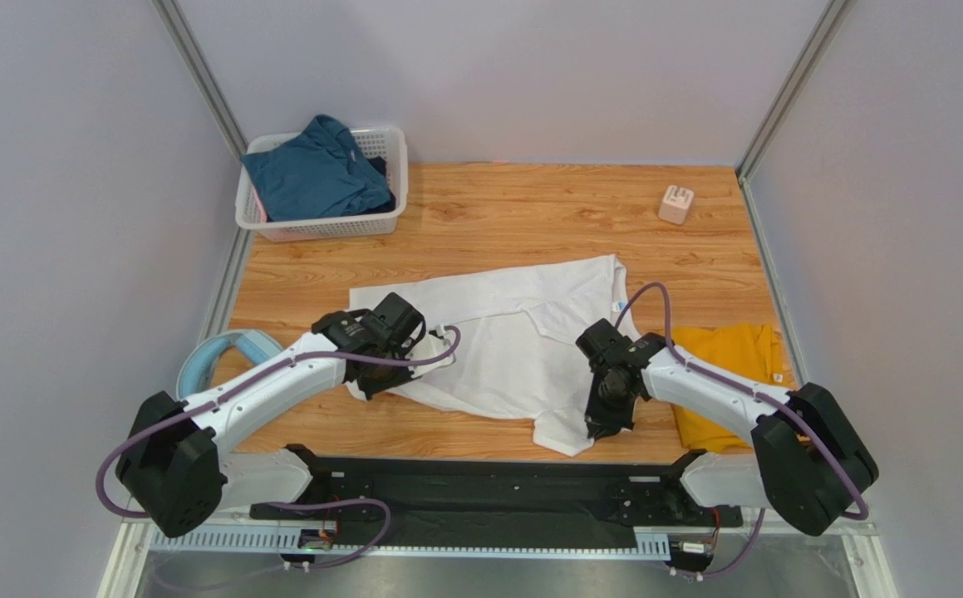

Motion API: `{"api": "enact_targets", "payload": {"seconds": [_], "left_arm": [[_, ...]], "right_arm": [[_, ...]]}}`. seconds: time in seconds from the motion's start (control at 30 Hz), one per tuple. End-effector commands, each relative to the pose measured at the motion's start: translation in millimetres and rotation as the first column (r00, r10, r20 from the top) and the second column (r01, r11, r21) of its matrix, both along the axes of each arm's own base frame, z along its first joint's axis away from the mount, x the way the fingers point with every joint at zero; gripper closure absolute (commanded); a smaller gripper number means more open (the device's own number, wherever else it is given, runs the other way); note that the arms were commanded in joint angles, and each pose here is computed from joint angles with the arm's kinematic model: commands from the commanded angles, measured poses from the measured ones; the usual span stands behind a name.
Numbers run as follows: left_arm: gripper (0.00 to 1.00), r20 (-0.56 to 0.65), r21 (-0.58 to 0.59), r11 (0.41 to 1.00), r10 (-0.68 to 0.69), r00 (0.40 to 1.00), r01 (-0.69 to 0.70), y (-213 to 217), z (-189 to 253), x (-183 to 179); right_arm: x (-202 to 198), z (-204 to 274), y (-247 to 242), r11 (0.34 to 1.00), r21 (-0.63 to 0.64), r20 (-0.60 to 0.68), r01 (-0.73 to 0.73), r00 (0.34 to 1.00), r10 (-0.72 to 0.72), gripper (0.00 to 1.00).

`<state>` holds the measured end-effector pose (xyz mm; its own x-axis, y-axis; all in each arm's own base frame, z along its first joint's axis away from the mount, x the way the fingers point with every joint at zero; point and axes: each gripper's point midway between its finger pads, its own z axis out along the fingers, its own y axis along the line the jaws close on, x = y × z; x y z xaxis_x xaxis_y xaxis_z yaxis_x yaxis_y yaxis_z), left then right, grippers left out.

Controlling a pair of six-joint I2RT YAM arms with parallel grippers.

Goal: Fold and stack the t-shirts
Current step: Grap the side of the flattened tshirt closest away from the robot with both arms, then fold the other side of the tshirt into a rectangle

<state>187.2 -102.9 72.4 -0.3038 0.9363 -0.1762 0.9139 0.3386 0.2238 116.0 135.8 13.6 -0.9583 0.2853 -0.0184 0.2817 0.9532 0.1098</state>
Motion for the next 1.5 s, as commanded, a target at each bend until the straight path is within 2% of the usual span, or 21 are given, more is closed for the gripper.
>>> {"api": "enact_targets", "payload": {"seconds": [0.0, 0.17, 0.4, 0.67, 0.8, 0.87, 1.03, 1.27, 1.47], "left_arm": [[1.0, 0.014, 0.005, 1.0, -0.009, 1.0, 0.009, 5.2, 5.9, 2.6], [1.0, 0.007, 0.015, 1.0, -0.007, 1.0, 0.007, 10.8, 7.0, 0.7], [1.0, -0.018, 0.051, 0.998, -0.034, 0.999, 0.034, 23.9, 8.9, -11.3], [1.0, -0.018, 0.088, 0.994, -0.062, 0.998, 0.063, 37.1, 32.2, -19.6], [1.0, 0.022, 0.101, 0.991, -0.088, 0.996, 0.086, 35.3, 37.9, -8.7], [1.0, 0.053, 0.116, 0.989, -0.1, 0.994, 0.093, 34.7, 38.7, 2.7], [1.0, 0.072, 0.115, 0.989, -0.098, 0.993, 0.089, 26.5, 37.1, 39.8], [1.0, 0.062, 0.12, 0.993, -0.005, 0.998, -0.002, 32.7, 31.6, 111.1], [1.0, 0.021, 0.165, 0.985, 0.041, 0.999, -0.044, 42.4, 8.9, 150.8]], "right_arm": [[17.4, 28.0, 1.1, 1.0, 0.01, 0.102, -0.001, 0.995, 0.0, 1.0], [4.1, 48.5, -8.2, 1.0, 0.02, 0.116, -0.002, 0.993, 0.0, 1.0], [-27.4, 61.9, -17.4, 0.999, 0.05, 0.062, -0.01, 0.998, 0.006, 1.0], [-27.4, 85.7, -18.2, 0.998, 0.055, 0.081, -0.043, 0.996, 0.039, 1.0], [-6.2, 102.2, -16.4, 0.998, 0.021, 0.139, -0.067, 0.988, 0.064, 1.0], [9.9, 105.9, -18.6, 0.997, -0.022, 0.165, -0.074, 0.983, 0.076, 1.0], [57.8, 122.5, -14.1, 0.998, -0.027, 0.254, -0.06, 0.965, 0.064, 1.0], [131.8, 112.5, -10.1, 1.0, -0.002, 0.287, -0.011, 0.958, 0.011, 1.0], [193.4, 84.5, -7.2, 1.0, -0.001, 0.26, 0.026, 0.965, -0.025, 1.0]]}}
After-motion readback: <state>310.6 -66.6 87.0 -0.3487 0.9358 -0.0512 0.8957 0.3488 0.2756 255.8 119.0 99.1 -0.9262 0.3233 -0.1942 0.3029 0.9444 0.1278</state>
